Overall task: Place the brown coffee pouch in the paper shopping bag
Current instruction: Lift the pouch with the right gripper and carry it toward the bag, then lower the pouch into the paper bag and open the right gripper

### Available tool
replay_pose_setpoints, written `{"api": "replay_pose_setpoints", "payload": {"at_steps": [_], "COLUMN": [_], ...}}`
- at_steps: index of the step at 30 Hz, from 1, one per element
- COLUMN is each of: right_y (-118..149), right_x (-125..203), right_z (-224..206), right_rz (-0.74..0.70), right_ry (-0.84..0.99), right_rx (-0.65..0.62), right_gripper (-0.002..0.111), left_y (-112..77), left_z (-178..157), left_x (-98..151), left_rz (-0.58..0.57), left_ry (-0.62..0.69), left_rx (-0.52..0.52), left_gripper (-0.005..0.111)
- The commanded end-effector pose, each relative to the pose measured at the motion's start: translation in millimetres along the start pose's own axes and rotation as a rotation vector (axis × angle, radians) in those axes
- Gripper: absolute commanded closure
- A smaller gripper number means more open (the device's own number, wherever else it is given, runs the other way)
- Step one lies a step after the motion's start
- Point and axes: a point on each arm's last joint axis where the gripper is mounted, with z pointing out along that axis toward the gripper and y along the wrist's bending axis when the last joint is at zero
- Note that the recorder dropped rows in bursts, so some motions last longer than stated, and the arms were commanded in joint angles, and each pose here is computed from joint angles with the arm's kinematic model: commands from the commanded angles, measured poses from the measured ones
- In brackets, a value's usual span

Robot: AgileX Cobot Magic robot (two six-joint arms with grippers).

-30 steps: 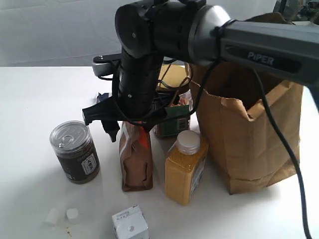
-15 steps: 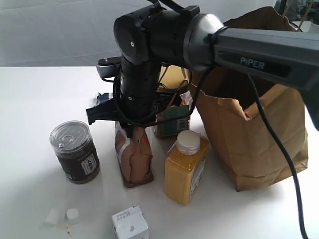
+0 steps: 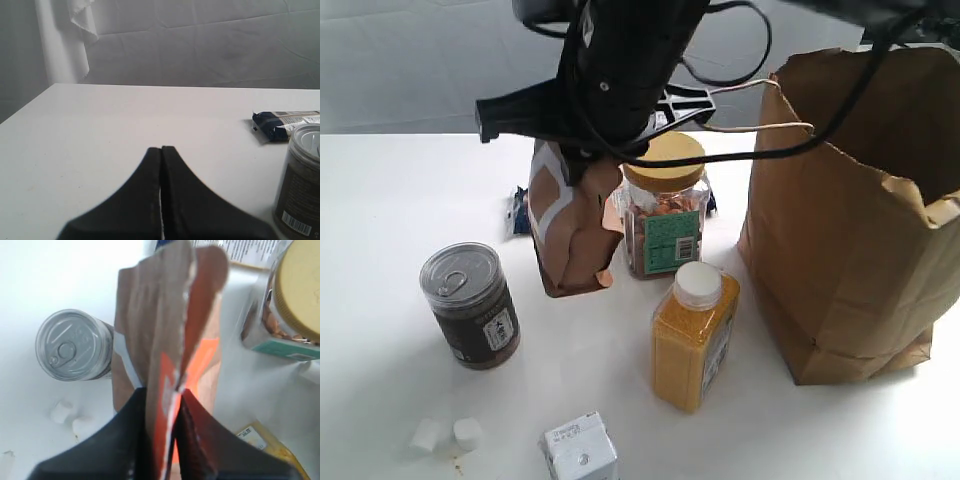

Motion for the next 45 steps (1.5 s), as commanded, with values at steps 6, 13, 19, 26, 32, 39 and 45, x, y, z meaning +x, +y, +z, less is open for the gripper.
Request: {"api": "replay_pose_setpoints", "payload": {"at_steps": [6, 13, 19, 26, 32, 39, 45], "right_y": [-11.6, -27.5, -40.6, -57.1, -72.0, -86.0, -87.4], "right_x": [1.3, 9.0, 14.7, 24.6, 36.0, 53.6, 64.4], "right_z": [-86.8, -126.9, -155.3, -199.0, -235.4, -272.6, -291.1], "right_rz": [-0.045, -0.071, -0.076, -0.059, -0.036, 0.002, -0.002], "right_ry": [-0.221, -0.303, -0.376, -0.515, -0.633, -0.744, -0.807], "right_rx": [0.020, 0.126, 0.218, 0.307, 0.386, 0.425, 0.363], "right_gripper": [0.108, 0.108, 0.108, 0.108, 0.108, 0.108, 0.108], "left_y": [0.3, 0.3, 0.3, 0.3, 0.3, 0.3, 0.3], "left_z": [0.0, 0.0, 0.0, 0.0, 0.0, 0.0, 0.0], "left_x": [0.7, 0.7, 0.7, 0.7, 0.7, 0.7, 0.7], "left_rz": [0.000, 0.000, 0.000, 0.000, 0.000, 0.000, 0.000], "left_ry": [-0.003, -0.003, -0.003, -0.003, -0.003, -0.003, -0.003], "left_rx": [-0.005, -0.005, -0.005, -0.005, -0.005, -0.005, -0.005], "left_gripper": [0.107, 0.107, 0.107, 0.107, 0.107, 0.107, 0.107]}}
